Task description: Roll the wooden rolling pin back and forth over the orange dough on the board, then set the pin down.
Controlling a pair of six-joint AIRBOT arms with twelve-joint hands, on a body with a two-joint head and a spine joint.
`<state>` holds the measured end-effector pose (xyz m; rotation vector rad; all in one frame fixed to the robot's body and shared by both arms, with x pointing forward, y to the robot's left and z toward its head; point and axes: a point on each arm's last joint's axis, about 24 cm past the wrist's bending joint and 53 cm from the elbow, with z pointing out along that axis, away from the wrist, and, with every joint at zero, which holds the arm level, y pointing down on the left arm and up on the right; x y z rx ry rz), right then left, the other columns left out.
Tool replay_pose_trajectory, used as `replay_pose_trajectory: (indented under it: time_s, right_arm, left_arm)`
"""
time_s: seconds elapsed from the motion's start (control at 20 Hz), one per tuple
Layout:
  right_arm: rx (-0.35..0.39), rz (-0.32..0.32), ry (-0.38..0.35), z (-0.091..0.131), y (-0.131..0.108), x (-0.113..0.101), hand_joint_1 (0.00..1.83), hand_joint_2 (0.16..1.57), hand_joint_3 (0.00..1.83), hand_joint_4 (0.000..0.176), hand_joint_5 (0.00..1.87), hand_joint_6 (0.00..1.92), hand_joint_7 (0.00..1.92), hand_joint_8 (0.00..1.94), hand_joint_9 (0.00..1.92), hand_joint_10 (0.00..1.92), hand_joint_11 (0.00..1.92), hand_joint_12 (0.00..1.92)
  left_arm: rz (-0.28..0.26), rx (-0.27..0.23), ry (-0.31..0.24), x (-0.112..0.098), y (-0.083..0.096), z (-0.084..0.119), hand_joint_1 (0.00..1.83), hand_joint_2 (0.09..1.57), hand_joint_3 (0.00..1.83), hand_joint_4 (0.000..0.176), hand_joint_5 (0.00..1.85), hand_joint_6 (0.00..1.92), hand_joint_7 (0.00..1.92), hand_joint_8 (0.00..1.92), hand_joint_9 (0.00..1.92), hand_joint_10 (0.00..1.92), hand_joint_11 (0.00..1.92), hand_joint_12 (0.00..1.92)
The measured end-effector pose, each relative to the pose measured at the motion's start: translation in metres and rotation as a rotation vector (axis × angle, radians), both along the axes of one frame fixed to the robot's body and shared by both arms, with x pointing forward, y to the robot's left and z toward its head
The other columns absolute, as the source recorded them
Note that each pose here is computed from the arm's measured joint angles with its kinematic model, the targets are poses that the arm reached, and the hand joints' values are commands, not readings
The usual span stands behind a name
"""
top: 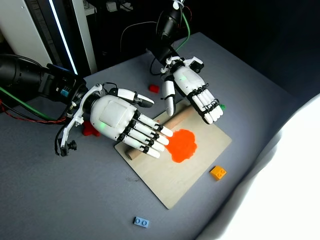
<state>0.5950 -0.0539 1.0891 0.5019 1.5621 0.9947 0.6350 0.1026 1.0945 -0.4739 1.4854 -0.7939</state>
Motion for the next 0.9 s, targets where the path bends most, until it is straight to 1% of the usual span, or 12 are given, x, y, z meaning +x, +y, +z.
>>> replay_pose_trajectory:
  time_s: [0.2, 0.35, 0.45, 0.6, 0.7, 0.75, 0.8, 0.9]
  right_arm:
    - [-0.012, 0.006, -0.01, -0.003, 0.001, 0.003, 0.0, 1.23, 0.0, 0.0, 0.04, 0.01, 0.07, 0.01, 0.04, 0.01, 0.0, 0.0]
    - [-0.012, 0.006, -0.003, -0.008, 0.001, 0.006, 0.0, 1.23, 0.0, 0.0, 0.03, 0.0, 0.04, 0.0, 0.01, 0.0, 0.0, 0.0]
    - [-0.007, 0.005, 0.003, -0.01, 0.001, 0.008, 0.0, 1.24, 0.0, 0.0, 0.05, 0.01, 0.06, 0.01, 0.03, 0.01, 0.0, 0.0]
    - [-0.01, 0.015, 0.007, -0.012, 0.003, 0.009, 0.0, 1.24, 0.0, 0.0, 0.04, 0.01, 0.04, 0.0, 0.02, 0.01, 0.0, 0.0]
    - [-0.013, 0.015, 0.007, -0.014, 0.003, 0.01, 0.0, 1.24, 0.0, 0.0, 0.05, 0.01, 0.05, 0.01, 0.04, 0.01, 0.0, 0.0]
    - [-0.024, 0.013, 0.007, -0.019, 0.002, 0.014, 0.0, 1.24, 0.0, 0.0, 0.05, 0.01, 0.05, 0.01, 0.04, 0.01, 0.0, 0.0]
    - [-0.026, 0.014, 0.011, -0.021, 0.003, 0.014, 0.0, 1.24, 0.0, 0.0, 0.07, 0.02, 0.07, 0.01, 0.05, 0.02, 0.0, 0.0]
    - [-0.03, 0.013, 0.015, -0.025, 0.004, 0.016, 0.0, 1.24, 0.0, 0.0, 0.05, 0.01, 0.05, 0.0, 0.03, 0.01, 0.0, 0.0]
  left_arm:
    - [0.003, 0.018, 0.006, 0.0, 0.005, -0.009, 0.0, 1.25, 0.0, 0.0, 0.0, 0.0, 0.0, 0.0, 0.0, 0.0, 0.0, 0.0]
    - [0.007, 0.018, 0.003, 0.003, 0.007, -0.009, 0.0, 1.25, 0.0, 0.0, 0.0, 0.0, 0.02, 0.01, 0.02, 0.01, 0.01, 0.0]
    - [0.007, 0.011, 0.004, 0.004, 0.006, -0.011, 0.0, 1.26, 0.0, 0.0, 0.0, 0.0, 0.0, 0.0, 0.0, 0.0, 0.0, 0.0]
    - [-0.007, -0.001, 0.018, 0.001, -0.004, -0.017, 0.0, 1.26, 0.0, 0.0, 0.0, 0.0, 0.0, 0.0, 0.0, 0.0, 0.0, 0.0]
    - [-0.016, -0.004, 0.024, 0.0, -0.007, -0.019, 0.0, 1.25, 0.0, 0.0, 0.0, 0.0, 0.0, 0.0, 0.0, 0.0, 0.0, 0.0]
    - [-0.021, -0.008, 0.028, -0.001, -0.011, -0.021, 0.0, 1.25, 0.0, 0.0, 0.0, 0.0, 0.0, 0.0, 0.0, 0.0, 0.0, 0.0]
    - [-0.023, -0.007, 0.029, -0.001, -0.011, -0.022, 0.0, 1.25, 0.0, 0.0, 0.0, 0.0, 0.01, 0.01, 0.01, 0.0, 0.0, 0.0]
    - [-0.022, -0.007, 0.029, 0.001, -0.011, -0.023, 0.0, 1.26, 0.0, 0.0, 0.0, 0.0, 0.0, 0.0, 0.0, 0.0, 0.0, 0.0]
